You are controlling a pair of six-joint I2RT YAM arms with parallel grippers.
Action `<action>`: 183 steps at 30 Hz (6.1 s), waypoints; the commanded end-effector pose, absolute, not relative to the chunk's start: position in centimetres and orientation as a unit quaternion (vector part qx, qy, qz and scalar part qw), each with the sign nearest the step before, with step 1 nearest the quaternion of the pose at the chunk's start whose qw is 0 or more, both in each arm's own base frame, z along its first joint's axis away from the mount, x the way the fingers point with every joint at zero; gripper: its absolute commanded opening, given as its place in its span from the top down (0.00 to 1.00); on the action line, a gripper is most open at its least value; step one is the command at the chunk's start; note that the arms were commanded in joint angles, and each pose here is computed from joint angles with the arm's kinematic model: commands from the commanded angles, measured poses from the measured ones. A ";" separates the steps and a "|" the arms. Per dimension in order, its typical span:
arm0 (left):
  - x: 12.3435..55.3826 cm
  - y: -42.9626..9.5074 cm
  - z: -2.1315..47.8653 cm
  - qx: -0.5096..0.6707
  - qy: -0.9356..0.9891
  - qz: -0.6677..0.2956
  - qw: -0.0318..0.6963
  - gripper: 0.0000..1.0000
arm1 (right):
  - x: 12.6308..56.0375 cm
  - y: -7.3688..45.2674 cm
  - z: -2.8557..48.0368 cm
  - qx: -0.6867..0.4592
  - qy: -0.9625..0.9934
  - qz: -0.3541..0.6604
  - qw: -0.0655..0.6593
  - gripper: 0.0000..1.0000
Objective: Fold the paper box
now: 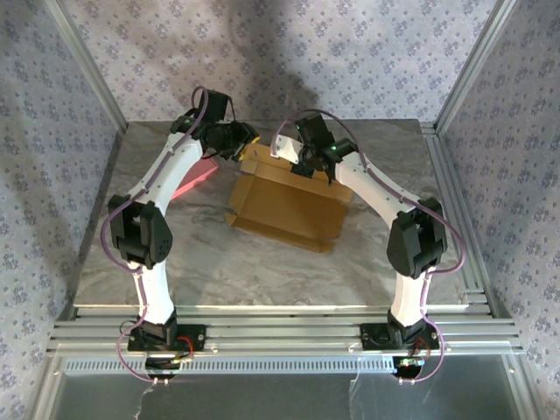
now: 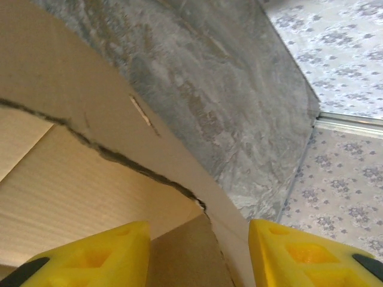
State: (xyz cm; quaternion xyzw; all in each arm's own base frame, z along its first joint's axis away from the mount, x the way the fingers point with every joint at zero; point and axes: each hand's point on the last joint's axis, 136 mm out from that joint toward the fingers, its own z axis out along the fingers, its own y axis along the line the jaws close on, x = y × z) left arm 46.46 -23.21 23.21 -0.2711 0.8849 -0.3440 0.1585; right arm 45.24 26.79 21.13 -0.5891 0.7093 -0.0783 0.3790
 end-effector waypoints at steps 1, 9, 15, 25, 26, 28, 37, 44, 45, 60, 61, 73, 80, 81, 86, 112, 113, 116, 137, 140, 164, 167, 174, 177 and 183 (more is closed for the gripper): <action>45.8 -23.9 25.7 -0.269 0.870 -0.379 0.163 0.56 | 45.6 27.6 22.1 -0.593 0.698 -0.084 0.393 1.00; 45.7 -23.9 26.0 -0.277 0.867 -0.382 0.162 0.64 | 45.1 28.1 22.2 -0.597 0.694 -0.083 0.395 1.00; 45.4 -23.9 25.8 -0.283 0.865 -0.383 0.159 0.76 | 45.0 28.5 22.1 -0.598 0.691 -0.086 0.396 1.00; 44.7 -23.3 25.2 -0.297 0.867 -0.372 0.147 0.94 | 45.1 28.7 22.3 -0.593 0.691 -0.099 0.401 0.97; 44.6 -23.3 25.1 -0.302 0.866 -0.372 0.144 0.98 | 45.1 28.8 22.5 -0.589 0.692 -0.100 0.405 0.92; 44.4 -23.1 24.8 -0.312 0.865 -0.368 0.139 1.00 | 45.2 29.0 23.7 -0.572 0.696 -0.103 0.421 0.76; 44.2 -21.3 23.1 -0.392 0.834 -0.364 0.134 1.00 | 41.1 28.1 32.2 -0.324 0.814 0.073 0.477 0.41; 44.3 -20.9 22.8 -0.422 0.819 -0.366 0.131 1.00 | 37.2 24.5 32.7 0.087 0.889 0.260 0.367 0.36; 44.2 -20.8 22.8 -0.424 0.818 -0.365 0.131 1.00 | 36.8 24.5 32.4 0.144 0.883 0.288 0.342 0.36; 43.6 -20.6 21.8 -0.434 0.815 -0.363 0.127 1.00 | 39.5 27.3 23.8 0.489 0.747 0.429 0.133 0.40; 43.6 -20.6 21.7 -0.434 0.815 -0.363 0.126 1.00 | 40.2 27.0 23.9 0.491 0.743 0.432 0.145 0.41; 43.6 -20.8 21.6 -0.428 0.816 -0.367 0.124 1.00 | 42.3 25.8 20.5 0.533 0.728 0.410 0.133 0.74; 43.5 -19.0 24.1 -0.358 0.847 -0.351 0.176 0.42 | 43.4 23.7 19.9 0.555 0.727 0.383 0.128 1.00; 43.2 -18.2 24.7 -0.343 0.855 -0.338 0.194 0.35 | 43.7 23.4 20.0 0.558 0.726 0.382 0.124 1.00; 40.5 -14.5 26.2 -0.290 0.866 -0.307 0.267 0.29 | 44.8 22.8 21.4 0.558 0.711 0.413 0.109 1.00; 42.3 -17.0 11.5 -0.139 0.902 -0.296 0.281 0.61 | 43.4 20.3 25.6 0.558 0.708 0.426 0.075 1.00; 42.5 -17.0 11.0 -0.139 0.904 -0.292 0.281 0.61 | 43.4 20.3 25.6 0.559 0.708 0.425 0.074 1.00; 43.3 -16.9 10.0 -0.141 0.908 -0.275 0.283 0.66 | 43.5 20.2 25.4 0.562 0.708 0.423 0.070 1.00; 47.4 -17.9 9.0 -0.242 0.868 -0.305 0.308 0.88 | 44.7 20.4 25.6 0.570 0.697 0.431 0.051 1.00; 47.3 -18.9 9.8 -0.229 0.865 -0.319 0.312 0.87 | 44.8 20.3 25.6 0.571 0.695 0.433 0.051 1.00; 43.6 -25.0 9.2 -0.089 0.916 -0.294 0.258 0.67 | 44.5 20.3 24.9 0.572 0.698 0.427 0.048 1.00; 43.0 -24.9 10.0 -0.076 0.917 -0.292 0.262 0.68 | 44.3 19.9 24.4 0.566 0.709 0.416 0.055 1.00; 40.5 -21.9 15.7 -0.054 0.913 -0.265 0.306 0.56 | 44.3 18.8 23.2 0.503 0.773 0.376 0.085 1.00; 38.6 -19.7 18.8 -0.054 0.904 -0.259 0.337 0.54 | 44.3 18.4 22.6 0.476 0.795 0.365 0.089 1.00; 36.4 -11.9 20.8 -0.122 0.885 -0.237 0.383 0.61 | 45.0 18.3 21.7 0.429 0.823 0.359 0.093 1.00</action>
